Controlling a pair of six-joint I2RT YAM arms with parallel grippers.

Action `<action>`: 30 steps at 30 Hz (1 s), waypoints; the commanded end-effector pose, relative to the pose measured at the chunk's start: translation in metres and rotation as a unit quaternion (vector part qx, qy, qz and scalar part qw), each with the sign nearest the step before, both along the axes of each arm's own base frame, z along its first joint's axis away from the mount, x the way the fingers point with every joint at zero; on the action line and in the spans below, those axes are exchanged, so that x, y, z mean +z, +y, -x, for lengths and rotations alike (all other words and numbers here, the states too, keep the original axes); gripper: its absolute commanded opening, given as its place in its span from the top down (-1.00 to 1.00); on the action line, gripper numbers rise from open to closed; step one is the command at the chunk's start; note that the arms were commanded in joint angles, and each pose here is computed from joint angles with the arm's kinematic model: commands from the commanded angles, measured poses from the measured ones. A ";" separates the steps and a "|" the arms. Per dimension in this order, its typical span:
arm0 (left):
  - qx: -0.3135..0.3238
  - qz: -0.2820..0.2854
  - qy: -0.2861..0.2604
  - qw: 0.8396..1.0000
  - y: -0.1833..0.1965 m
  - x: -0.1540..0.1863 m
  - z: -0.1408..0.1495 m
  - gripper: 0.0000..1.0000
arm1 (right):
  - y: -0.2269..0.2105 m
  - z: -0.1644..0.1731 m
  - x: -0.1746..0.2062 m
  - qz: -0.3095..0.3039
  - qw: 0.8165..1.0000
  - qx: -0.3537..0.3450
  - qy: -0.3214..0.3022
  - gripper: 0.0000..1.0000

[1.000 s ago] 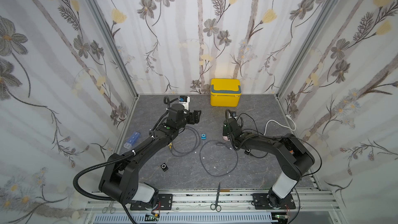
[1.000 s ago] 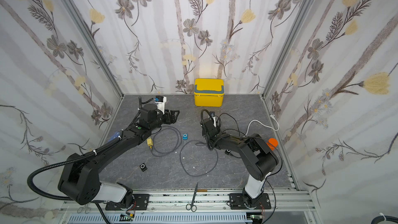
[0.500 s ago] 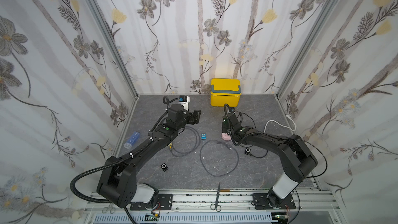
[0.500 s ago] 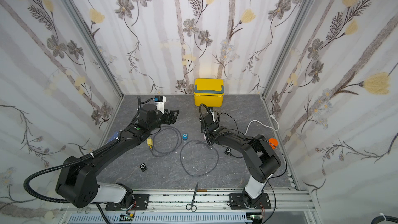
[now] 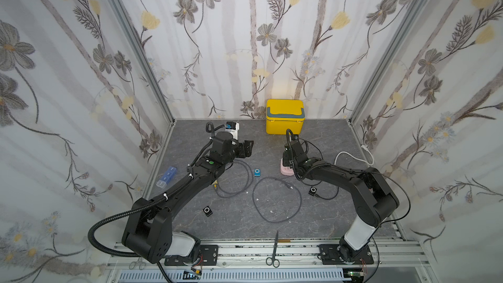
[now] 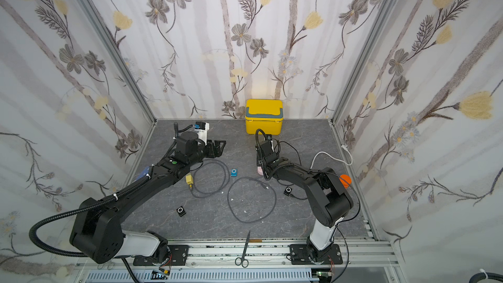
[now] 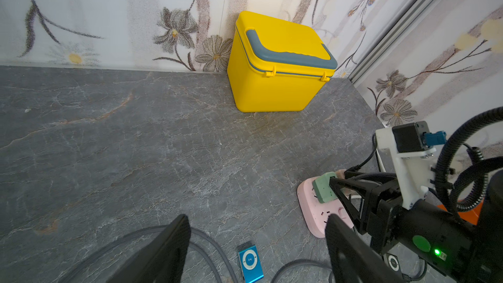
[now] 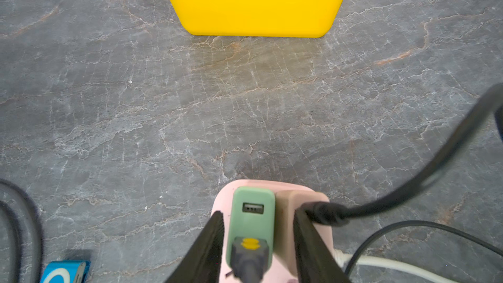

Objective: Charge mp3
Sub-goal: Insert the plug into the socket.

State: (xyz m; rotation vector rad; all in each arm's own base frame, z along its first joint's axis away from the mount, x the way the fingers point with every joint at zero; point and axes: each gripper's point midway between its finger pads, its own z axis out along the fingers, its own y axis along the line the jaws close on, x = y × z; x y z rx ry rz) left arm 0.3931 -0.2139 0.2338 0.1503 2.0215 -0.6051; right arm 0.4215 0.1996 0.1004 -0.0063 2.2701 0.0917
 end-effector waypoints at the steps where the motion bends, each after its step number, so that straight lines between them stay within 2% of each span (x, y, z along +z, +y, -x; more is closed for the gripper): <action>1: 0.014 0.003 -0.002 1.000 0.003 0.006 -0.004 -0.62 | 0.003 0.004 -0.010 -0.001 0.999 0.013 0.029 0.18; 14: 0.018 0.010 0.006 1.000 0.002 0.007 -0.006 -0.62 | -0.001 0.022 -0.043 0.007 0.992 0.019 0.121 0.26; 19: 0.019 0.011 0.005 1.000 0.002 0.007 -0.005 -0.62 | 0.008 0.020 -0.020 -0.021 0.994 0.035 0.097 0.23; 23: 0.015 0.015 0.008 1.000 0.001 0.006 -0.004 -0.62 | 0.010 0.011 0.004 -0.009 0.996 0.034 0.076 0.15; 30: 0.014 0.015 0.014 1.000 0.001 0.002 -0.002 -0.62 | -0.002 0.014 0.003 0.017 0.996 0.015 0.081 0.12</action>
